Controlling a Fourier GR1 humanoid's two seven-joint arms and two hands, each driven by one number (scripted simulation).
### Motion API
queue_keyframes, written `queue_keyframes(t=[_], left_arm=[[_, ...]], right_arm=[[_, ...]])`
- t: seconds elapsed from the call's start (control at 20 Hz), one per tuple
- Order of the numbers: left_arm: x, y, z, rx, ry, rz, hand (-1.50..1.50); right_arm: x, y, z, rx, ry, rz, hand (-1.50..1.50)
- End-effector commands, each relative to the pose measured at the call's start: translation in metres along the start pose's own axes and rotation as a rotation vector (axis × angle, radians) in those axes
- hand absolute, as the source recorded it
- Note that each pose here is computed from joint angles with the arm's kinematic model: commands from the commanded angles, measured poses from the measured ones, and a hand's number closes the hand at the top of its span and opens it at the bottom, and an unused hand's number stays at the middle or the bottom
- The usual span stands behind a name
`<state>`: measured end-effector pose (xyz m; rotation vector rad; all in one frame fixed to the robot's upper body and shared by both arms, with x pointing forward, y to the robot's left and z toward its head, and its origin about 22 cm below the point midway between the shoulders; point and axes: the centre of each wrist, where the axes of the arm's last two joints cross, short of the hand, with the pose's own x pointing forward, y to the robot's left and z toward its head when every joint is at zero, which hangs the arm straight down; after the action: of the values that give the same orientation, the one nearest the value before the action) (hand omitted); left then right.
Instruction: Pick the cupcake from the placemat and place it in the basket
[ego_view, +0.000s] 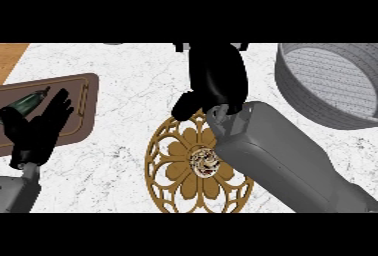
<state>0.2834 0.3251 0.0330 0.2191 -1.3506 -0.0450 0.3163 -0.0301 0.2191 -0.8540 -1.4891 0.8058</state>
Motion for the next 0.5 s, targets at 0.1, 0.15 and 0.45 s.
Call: queue_keyframes(t=[0.1, 0.15, 0.45], left_arm=[[-0.003, -0.006, -0.001, 0.01, 0.0, -0.005, 0.0], [0.001, -0.004, -0.001, 0.006, -0.007, -0.005, 0.0], [-0.006, 0.008, 0.001, 0.021, 0.012, 0.006, 0.0]], right_arm=[[0.026, -0.054, 0.004, 0.142, 0.178, 0.142, -1.5], [0.027, -0.052, 0.001, 0.216, 0.18, 0.162, -1.5], [0.014, -0.08, 0.014, 0.346, 0.176, 0.088, -1.5]])
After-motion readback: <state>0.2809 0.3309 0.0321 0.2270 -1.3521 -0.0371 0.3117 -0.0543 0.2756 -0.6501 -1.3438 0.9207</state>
